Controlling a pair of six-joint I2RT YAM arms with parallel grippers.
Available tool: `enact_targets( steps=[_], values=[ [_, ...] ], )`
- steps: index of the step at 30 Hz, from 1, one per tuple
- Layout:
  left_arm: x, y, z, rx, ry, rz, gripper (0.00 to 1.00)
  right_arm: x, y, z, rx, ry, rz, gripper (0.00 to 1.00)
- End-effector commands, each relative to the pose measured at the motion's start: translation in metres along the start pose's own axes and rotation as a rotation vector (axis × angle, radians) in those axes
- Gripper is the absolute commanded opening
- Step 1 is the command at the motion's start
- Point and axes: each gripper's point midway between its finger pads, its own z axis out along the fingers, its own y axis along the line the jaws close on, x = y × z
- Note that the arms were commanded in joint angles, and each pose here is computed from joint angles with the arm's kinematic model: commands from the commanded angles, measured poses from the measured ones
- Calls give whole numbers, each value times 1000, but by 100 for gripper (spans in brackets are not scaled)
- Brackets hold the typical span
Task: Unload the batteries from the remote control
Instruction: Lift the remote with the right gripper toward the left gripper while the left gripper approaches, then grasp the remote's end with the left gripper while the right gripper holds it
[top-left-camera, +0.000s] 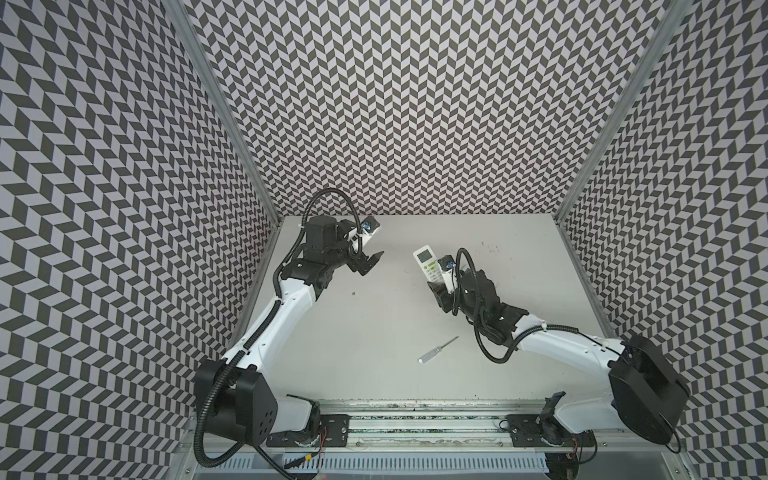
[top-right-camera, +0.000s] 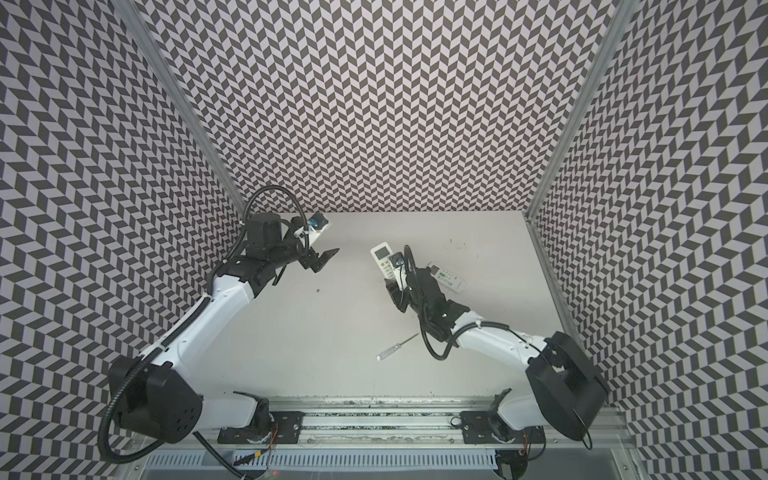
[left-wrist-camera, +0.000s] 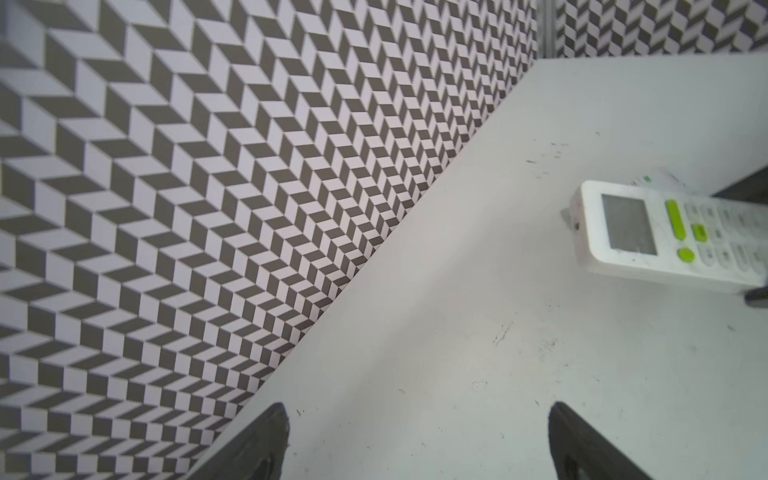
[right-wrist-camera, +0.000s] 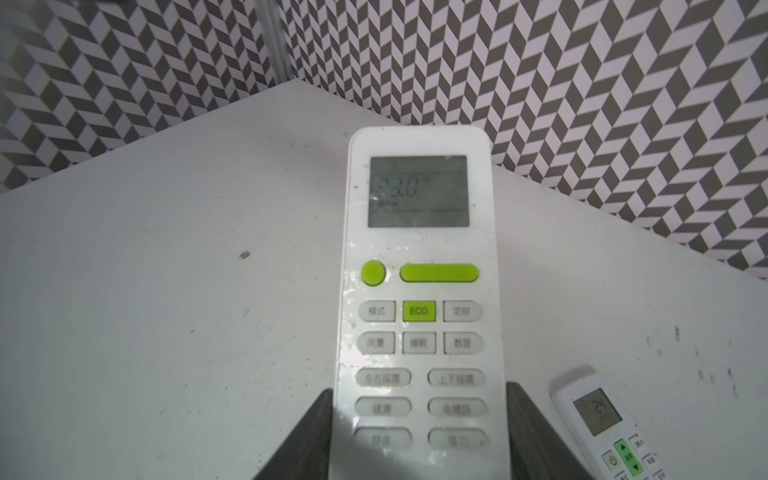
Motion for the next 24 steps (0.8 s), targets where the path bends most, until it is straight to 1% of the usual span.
enact_targets(
  steps=[1, 4, 6, 8, 13, 17, 20, 22, 24],
  values=[
    [8, -25, 2, 115, 66, 221, 97, -41, 10, -16, -82, -180, -109, 43],
    [1, -46, 1, 220, 24, 352, 99, -42, 14, -27, -128, -214, -145, 43],
    [-9, -54, -4, 266, -28, 451, 100, -41, 15, -34, -154, -232, -166, 42],
    [-19, -58, -8, 284, -83, 551, 100, -41, 14, -41, -173, -257, -178, 42],
    [-38, -60, -16, 253, -217, 835, 100, -42, 21, -56, -237, -311, -238, 42],
    [-43, -66, -16, 215, -317, 1052, 100, -41, 31, -64, -289, -342, -278, 43],
    [-47, -71, -16, 187, -384, 1142, 99, -40, 35, -67, -315, -352, -295, 43],
    [-47, -78, -17, 184, -431, 1184, 98, -38, 40, -70, -341, -361, -311, 43],
    [-41, -88, -18, 196, -471, 1252, 98, -37, 43, -71, -360, -363, -320, 44]
  ],
)
